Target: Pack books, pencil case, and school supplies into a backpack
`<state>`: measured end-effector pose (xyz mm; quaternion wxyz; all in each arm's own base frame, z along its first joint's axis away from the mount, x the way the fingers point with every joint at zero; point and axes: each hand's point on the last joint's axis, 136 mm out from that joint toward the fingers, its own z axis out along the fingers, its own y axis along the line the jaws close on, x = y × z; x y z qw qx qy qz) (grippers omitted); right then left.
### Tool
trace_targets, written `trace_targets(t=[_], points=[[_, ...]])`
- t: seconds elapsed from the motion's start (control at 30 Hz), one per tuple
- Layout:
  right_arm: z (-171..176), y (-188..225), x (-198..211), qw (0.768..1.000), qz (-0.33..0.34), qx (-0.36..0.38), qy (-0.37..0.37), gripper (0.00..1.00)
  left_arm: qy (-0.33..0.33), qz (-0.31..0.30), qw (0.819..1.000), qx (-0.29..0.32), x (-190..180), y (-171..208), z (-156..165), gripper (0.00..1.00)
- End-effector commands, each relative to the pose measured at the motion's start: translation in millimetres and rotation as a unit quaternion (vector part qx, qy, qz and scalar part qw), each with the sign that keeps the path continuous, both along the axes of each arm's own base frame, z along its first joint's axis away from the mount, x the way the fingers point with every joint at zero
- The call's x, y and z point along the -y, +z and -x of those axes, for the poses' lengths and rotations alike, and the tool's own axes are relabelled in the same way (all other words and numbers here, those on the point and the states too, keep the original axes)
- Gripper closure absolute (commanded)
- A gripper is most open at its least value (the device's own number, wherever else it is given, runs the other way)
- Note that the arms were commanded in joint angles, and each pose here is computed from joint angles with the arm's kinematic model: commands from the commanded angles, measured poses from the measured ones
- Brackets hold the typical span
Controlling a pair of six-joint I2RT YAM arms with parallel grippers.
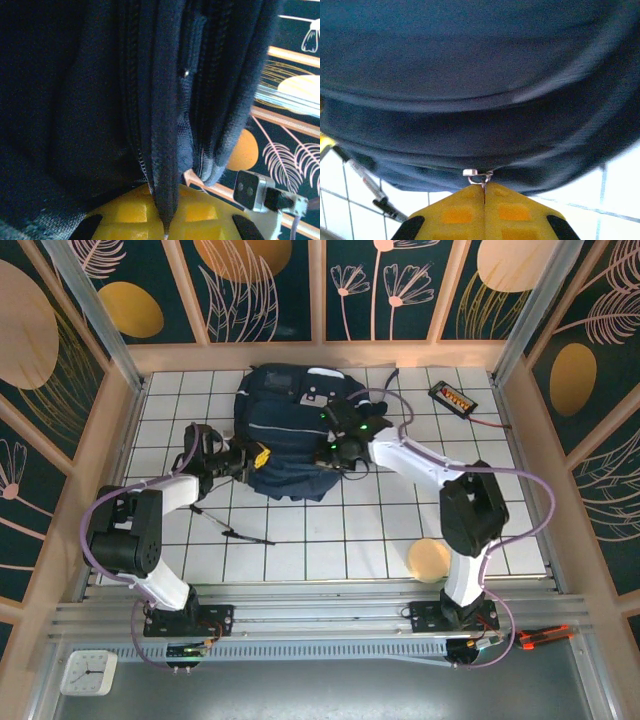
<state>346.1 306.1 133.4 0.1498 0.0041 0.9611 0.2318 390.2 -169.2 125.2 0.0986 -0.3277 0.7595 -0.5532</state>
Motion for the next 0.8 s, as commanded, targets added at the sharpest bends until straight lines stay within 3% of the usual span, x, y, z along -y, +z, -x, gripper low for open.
trace_targets(t=[0.0, 0.23, 0.37, 0.5, 0.53, 0.57, 0.6, 0.63, 0.77], points=[[-6.0, 3.9, 55.9, 0.998, 0.057, 0.010, -0.026, 1.00, 0.006, -0.015, 0.999, 0.034, -13.9, 14.3, -12.8, 1.00], [-50.4, 6.2, 107.6, 0.996, 0.058, 0.040, -0.056, 1.00, 0.004, -0.031, 0.999, 0.040, -24.4, 15.4, -16.2, 1.00], [-71.2, 12.0, 96.0, 0.998, 0.016, 0.063, -0.025, 1.00, 0.011, -0.033, 0.999, 0.039, -32.3, 15.1, -18.9, 1.00], [-67.8, 24.4, 64.9, 0.997, -0.038, 0.067, 0.025, 1.00, 0.007, -0.030, 0.998, 0.049, -32.8, 23.8, -26.6, 1.00], [-63.0, 29.9, 54.1, 0.995, -0.049, 0.075, 0.044, 0.95, 0.006, -0.031, 0.998, 0.053, -32.4, 26.9, -28.4, 1.00], [-56.8, 33.9, 43.2, 0.993, -0.053, 0.084, 0.063, 0.80, 0.005, -0.032, 0.998, 0.054, -32.2, 28.2, -29.3, 1.00], [-49.3, 36.0, 32.9, 0.991, -0.050, 0.092, 0.084, 0.59, 0.002, -0.034, 0.998, 0.057, -32.1, 30.0, -30.2, 1.00], [-42.4, 35.9, 24.4, 0.990, -0.046, 0.096, 0.098, 0.47, 0.001, -0.037, 0.997, 0.061, -32.0, 31.8, -30.7, 1.00], [-30.3, 20.1, 1.6, 0.990, -0.087, 0.054, 0.099, 0.42, -0.002, -0.048, 0.997, 0.064, -33.2, 33.0, -27.2, 1.00]])
